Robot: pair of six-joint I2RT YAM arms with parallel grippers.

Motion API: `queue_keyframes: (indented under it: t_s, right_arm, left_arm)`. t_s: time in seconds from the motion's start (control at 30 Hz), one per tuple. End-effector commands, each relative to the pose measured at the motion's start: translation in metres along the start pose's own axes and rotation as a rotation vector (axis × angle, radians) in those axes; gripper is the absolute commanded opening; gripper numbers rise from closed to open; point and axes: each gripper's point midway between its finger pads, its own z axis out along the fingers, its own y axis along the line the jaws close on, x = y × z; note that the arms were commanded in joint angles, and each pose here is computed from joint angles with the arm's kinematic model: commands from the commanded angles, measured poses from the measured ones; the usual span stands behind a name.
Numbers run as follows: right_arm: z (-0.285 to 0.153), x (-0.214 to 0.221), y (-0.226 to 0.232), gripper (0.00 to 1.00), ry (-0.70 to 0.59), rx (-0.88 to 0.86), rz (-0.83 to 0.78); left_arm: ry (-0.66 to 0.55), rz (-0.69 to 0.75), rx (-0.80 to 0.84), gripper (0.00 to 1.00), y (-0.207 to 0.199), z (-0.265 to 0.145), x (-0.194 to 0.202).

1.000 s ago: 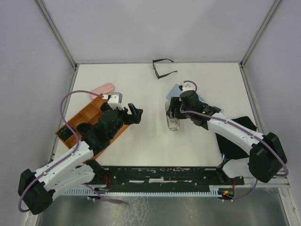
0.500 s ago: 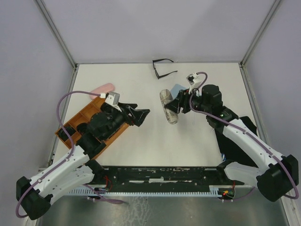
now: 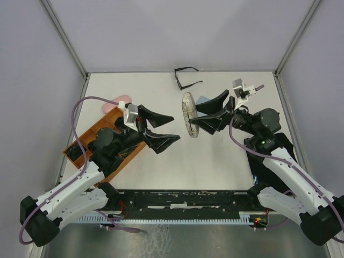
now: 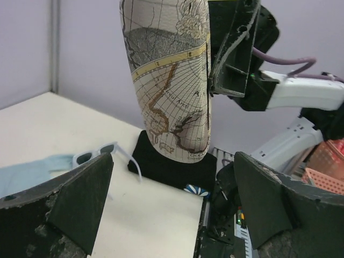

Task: Organize the sunglasses
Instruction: Open the sunglasses case.

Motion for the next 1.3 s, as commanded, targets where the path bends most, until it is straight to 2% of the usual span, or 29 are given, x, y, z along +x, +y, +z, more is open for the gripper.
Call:
queue_keyframes:
  t_s: [0.0, 0.2, 0.6, 0.8, 1.07, 1.27]
  right_arm:
    - [-0.005, -0.040, 0.057, 0.00, -0.129, -0.251, -0.107]
    - [-0.008, -0.038, 0.077, 0.00, -0.120, -0.348, -0.130]
    - [0.000, -0.013, 0.076, 0.00, -0.018, -0.310, -0.172]
    - [0.000, -0.016, 0.075, 0.00, -0.034, -0.291, -0.177]
    - [-0.003, -0.026, 0.075, 0.00, -0.077, -0.257, -0.188]
    - [-0.002, -0.023, 0.074, 0.00, -0.067, -0.258, -0.179]
  left_arm:
    - [-0.076, 0.095, 0.266, 1.00, -0.048, 0.010, -0.036]
    - [-0.087, 0.092, 0.315, 0.98, -0.053, 0.022, -0.040]
    - [-0.081, 0.094, 0.364, 0.97, -0.067, 0.035, -0.039]
    - [-0.074, 0.095, 0.363, 0.86, -0.067, 0.036, -0.036]
    - [-0.050, 0.087, 0.380, 0.86, -0.070, 0.037, -0.029]
    - [-0.048, 0.090, 0.391, 0.77, -0.073, 0.037, -0.028]
